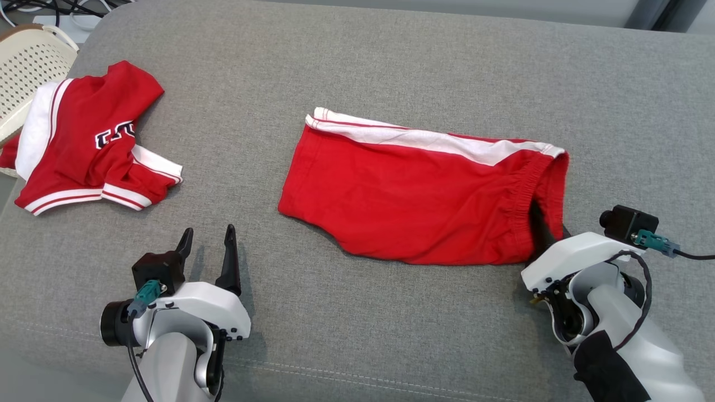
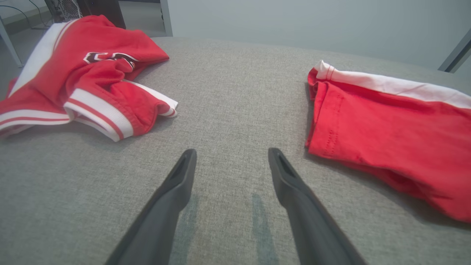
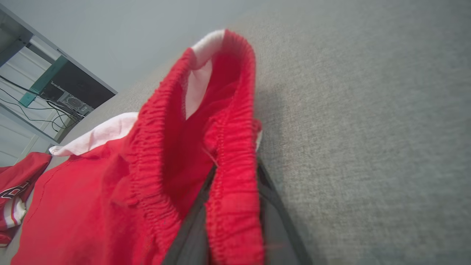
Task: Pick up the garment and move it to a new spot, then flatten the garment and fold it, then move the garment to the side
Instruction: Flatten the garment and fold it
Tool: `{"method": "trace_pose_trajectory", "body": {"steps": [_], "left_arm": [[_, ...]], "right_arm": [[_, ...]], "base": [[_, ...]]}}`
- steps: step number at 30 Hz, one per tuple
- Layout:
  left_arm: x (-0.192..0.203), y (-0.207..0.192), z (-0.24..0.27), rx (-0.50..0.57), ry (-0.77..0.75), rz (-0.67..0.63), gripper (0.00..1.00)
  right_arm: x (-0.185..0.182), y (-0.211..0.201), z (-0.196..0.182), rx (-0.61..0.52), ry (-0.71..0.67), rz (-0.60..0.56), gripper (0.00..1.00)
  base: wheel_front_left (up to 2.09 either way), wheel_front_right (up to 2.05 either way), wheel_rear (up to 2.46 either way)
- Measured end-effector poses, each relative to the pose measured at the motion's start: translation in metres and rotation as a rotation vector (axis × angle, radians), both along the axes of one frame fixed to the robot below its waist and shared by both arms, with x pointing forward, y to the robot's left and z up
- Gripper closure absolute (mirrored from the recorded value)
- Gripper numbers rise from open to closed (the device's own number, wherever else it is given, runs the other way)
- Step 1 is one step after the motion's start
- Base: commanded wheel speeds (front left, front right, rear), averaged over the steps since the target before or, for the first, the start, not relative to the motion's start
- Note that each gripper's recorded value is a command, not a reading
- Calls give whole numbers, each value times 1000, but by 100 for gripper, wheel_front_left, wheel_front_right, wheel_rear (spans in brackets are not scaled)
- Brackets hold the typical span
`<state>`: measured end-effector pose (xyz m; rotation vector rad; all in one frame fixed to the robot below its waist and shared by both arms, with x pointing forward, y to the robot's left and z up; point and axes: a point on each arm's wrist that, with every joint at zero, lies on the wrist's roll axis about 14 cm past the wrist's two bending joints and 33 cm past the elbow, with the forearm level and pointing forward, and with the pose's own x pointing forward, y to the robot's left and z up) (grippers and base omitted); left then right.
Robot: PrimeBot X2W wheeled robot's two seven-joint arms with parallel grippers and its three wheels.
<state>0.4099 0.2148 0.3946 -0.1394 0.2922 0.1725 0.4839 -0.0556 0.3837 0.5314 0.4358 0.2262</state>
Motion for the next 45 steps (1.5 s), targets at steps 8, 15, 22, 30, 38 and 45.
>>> {"method": "trace_pose_trajectory", "body": {"steps": [8,15,22,30,38,45], "left_arm": [[-1,-3,4,-4,-13,-7,0],[-5,-18,5,-20,-15,-48,0],[2,-39,9,-33,-29,-104,0],[0,-50,6,-42,-20,-138,0],[-14,-39,8,-52,-19,-105,0],[-34,-24,6,-49,-8,-56,0]], "right_arm": [[-1,-13,6,45,9,-58,100],[-14,-72,5,18,14,-183,100],[-16,-113,18,-29,-27,-243,100],[7,-33,77,60,-183,-14,100],[-8,55,82,79,-175,246,100],[-2,92,77,52,-159,328,100]], "base": [[0,0,0],[0,0,0],[0,0,0],[0,0,0],[0,0,0],[0,0,0]]}}
